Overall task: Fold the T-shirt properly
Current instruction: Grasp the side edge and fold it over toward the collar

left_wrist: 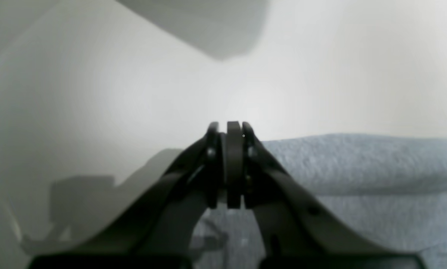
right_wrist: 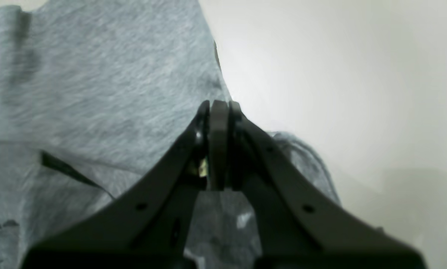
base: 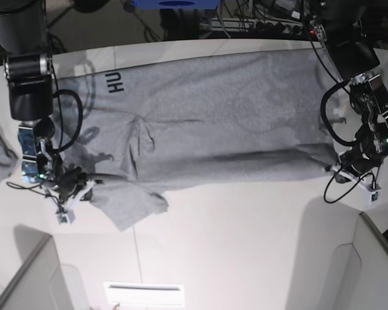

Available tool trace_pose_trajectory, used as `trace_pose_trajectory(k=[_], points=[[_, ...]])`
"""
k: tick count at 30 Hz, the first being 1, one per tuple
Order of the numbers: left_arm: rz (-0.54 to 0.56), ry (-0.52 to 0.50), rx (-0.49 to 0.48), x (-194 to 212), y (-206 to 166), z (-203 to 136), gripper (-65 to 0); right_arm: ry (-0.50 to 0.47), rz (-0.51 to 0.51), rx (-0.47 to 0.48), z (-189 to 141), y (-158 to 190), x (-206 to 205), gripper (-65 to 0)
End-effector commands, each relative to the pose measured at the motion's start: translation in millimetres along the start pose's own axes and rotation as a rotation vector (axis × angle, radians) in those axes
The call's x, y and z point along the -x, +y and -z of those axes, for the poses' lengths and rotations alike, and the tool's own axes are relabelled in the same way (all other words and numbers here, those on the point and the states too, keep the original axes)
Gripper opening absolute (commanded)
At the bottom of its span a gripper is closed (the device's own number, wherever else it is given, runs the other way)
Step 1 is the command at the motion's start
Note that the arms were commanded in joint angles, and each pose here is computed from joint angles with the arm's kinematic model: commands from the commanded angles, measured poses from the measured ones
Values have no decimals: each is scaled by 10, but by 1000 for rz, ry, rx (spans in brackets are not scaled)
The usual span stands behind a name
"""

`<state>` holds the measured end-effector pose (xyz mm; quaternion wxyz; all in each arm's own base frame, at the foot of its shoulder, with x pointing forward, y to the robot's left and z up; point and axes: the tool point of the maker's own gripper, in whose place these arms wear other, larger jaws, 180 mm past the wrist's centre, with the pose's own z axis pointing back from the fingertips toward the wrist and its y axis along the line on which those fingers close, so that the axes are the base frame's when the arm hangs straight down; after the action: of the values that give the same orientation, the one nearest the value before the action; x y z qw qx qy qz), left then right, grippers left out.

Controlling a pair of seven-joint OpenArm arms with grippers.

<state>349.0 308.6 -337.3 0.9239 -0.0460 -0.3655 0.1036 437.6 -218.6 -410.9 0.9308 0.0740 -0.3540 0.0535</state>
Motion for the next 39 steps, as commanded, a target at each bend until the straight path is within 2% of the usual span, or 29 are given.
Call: trace_pose_trajectory(k=[1, 7, 12, 16, 20, 25, 28, 35, 39], points=[[12, -52, 1, -143, 10, -81, -650, -76, -11, 23, -107, -141, -311, -650], [91, -78, -19, -45, -46, -316, -650, -61, -13, 46, -152, -268, -248, -650], [153, -63, -33, 112, -114, -503, -650, -92, -70, 32, -265, -178, -230, -650], [131, -82, -83, 145, 70, -665, -650, -105, -116, 11, -390, -40, -224, -650], [122, -74, -115, 233, 188, -762, -650, -94, -81, 31, -534, -125, -231, -650], [158, -50, -114, 380, 131, -836, -650, -62, -114, 18, -619, -13, -124, -650], [140, -49, -104, 457, 71, -849, -650, -54, -136, 8, -677, 60, -30, -650], [150, 7, -113, 687, 108, -889, -650, -48, -41, 50, -971, -71, 163, -650], [157, 32, -110, 795, 97, -907, -650, -36, -43, 63, -1078, -82, 254, -650]])
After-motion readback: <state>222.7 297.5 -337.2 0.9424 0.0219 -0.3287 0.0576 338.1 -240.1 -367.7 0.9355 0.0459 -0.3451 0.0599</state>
